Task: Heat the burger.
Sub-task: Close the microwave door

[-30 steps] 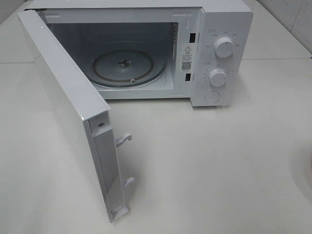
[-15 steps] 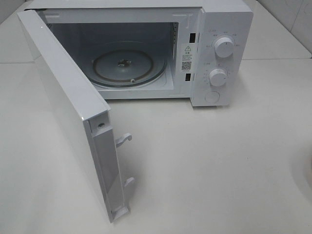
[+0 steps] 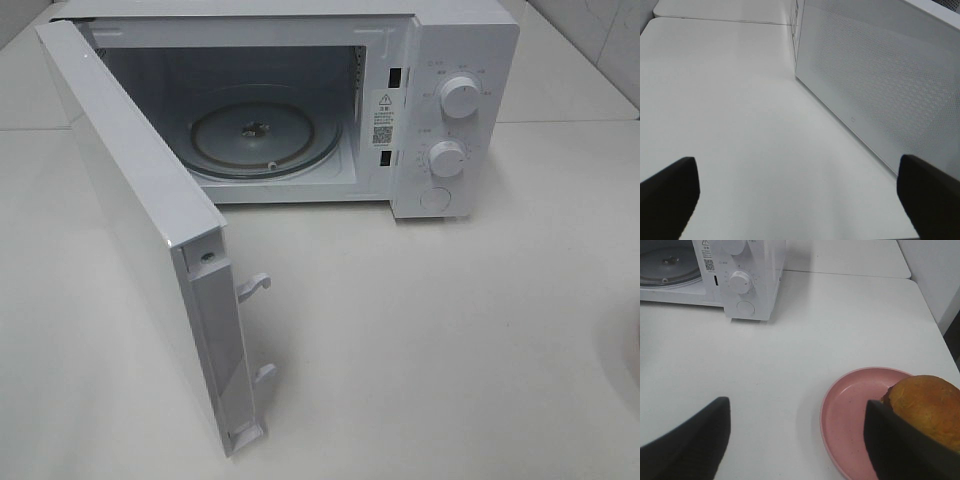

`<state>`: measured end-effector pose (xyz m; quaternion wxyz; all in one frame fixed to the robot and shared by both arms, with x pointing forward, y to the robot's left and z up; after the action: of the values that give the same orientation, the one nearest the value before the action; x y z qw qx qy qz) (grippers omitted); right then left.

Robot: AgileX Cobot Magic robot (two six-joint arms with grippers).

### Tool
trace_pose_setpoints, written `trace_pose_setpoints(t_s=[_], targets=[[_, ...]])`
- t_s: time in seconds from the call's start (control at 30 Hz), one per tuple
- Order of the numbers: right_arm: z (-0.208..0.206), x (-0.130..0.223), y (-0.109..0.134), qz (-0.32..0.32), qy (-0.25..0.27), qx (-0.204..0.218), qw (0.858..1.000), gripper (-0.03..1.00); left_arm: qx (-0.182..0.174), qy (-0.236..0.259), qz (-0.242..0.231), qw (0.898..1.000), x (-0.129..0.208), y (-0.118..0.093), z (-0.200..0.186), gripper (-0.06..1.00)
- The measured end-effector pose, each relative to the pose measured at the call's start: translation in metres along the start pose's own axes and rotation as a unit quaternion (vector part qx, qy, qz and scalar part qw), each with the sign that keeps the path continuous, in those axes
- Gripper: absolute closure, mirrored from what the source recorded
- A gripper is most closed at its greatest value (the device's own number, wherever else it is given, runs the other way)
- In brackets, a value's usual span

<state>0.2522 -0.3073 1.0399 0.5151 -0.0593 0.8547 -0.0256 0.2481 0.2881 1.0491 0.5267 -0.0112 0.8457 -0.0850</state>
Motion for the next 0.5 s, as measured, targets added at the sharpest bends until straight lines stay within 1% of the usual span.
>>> trace_pose_setpoints(t_s=[0.5], targets=[[0.0,0.0,0.0001,0.0,0.0,0.0,1.0,0.23,0.0,0.0,0.0,1.0,0.0,0.0,0.0,-0.05]])
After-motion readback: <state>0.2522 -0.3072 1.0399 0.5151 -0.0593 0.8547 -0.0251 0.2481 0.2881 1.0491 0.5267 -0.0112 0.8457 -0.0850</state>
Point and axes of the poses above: a point on each arm's last joint axis where the gripper is mounted, z pointing out along that axis toward the gripper, y along the wrist's bending axis when the last joint is at zero, x = y × z, the point moved 2 cm from there along z, pointing out along that axis toward the gripper, and after that the axes turned 4 degrees about -z, right-handed, at the moved point
